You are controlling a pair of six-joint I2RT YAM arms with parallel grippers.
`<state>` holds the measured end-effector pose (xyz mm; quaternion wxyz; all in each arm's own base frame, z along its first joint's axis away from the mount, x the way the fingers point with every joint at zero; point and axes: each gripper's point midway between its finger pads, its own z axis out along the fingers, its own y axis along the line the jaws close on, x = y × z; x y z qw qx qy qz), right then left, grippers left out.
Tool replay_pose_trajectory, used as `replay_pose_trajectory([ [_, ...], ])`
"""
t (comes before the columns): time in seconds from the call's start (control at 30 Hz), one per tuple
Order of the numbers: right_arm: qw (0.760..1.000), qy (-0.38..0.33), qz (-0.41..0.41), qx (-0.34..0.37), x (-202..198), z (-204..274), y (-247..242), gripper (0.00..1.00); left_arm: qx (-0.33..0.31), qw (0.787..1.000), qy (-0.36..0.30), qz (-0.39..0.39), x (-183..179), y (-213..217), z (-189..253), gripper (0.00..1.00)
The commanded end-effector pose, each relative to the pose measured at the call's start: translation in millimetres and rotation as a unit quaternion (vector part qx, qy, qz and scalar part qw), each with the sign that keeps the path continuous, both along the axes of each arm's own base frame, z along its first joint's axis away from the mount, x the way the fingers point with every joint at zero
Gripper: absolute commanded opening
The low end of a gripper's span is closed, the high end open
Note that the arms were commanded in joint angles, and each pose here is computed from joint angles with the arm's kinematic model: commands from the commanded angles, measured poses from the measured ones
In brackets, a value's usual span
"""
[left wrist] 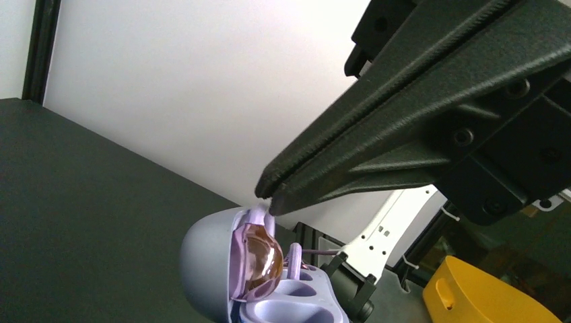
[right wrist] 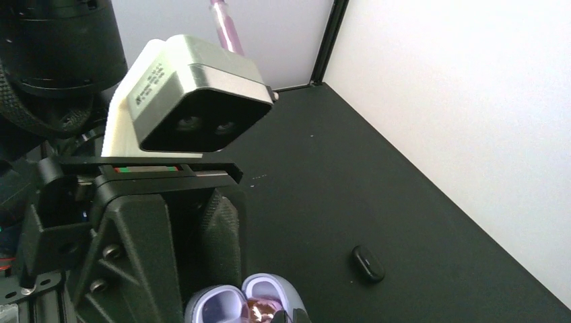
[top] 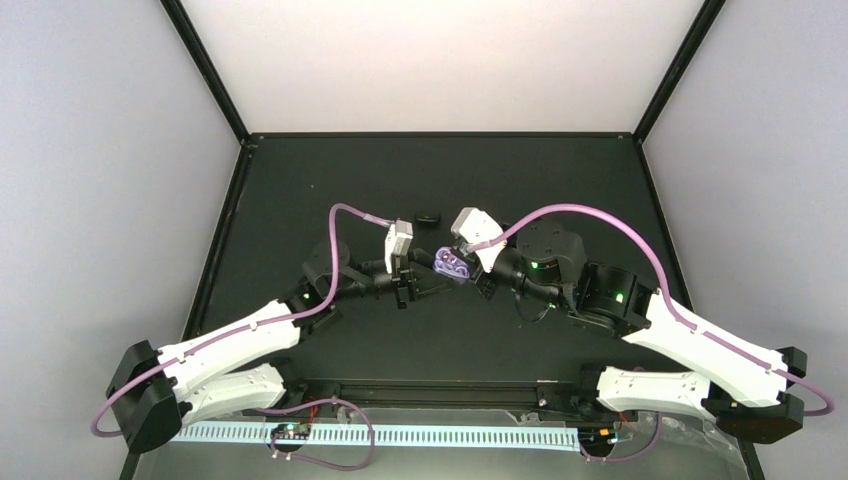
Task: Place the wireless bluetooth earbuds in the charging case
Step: Place the earbud in the charging case.
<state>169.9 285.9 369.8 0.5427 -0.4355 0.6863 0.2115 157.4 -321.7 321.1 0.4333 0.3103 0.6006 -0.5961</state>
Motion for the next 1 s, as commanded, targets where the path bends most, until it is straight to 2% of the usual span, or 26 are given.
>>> replay_pose_trajectory([
  [0.0,1.000,0.000,0.009,0.008,-5.8,2.3,3.4,0.01,-0.030,0.999,-0.011,-0.001,-0.6,-1.1,26.0,0.02],
  [0.3,1.000,0.002,0.005,0.011,-5.9,2.3,3.2,0.01,-0.033,0.999,-0.009,0.005,1.6,-0.6,26.9,0.02],
  [0.43,0.998,0.004,-0.011,0.056,-5.6,24.1,-4.0,0.02,-0.038,0.999,-0.011,0.006,1.3,0.3,26.1,0.02],
  [0.57,0.994,0.033,-0.023,0.098,-9.8,44.4,-14.2,0.16,-0.050,0.998,-0.022,0.010,-0.2,3.8,25.7,0.02],
  [0.77,0.993,0.066,-0.012,0.101,-22.3,52.1,-32.9,0.33,-0.073,0.996,-0.053,-0.016,-15.8,10.2,31.0,0.02],
  [0.87,0.993,0.085,-0.007,0.076,-28.0,40.2,-37.3,0.36,-0.084,0.993,-0.068,-0.037,-26.9,13.0,32.7,0.02],
  [0.97,0.992,0.104,0.014,0.070,-39.0,34.3,-39.6,0.34,-0.092,0.991,-0.083,-0.046,-34.1,15.1,32.6,0.02],
])
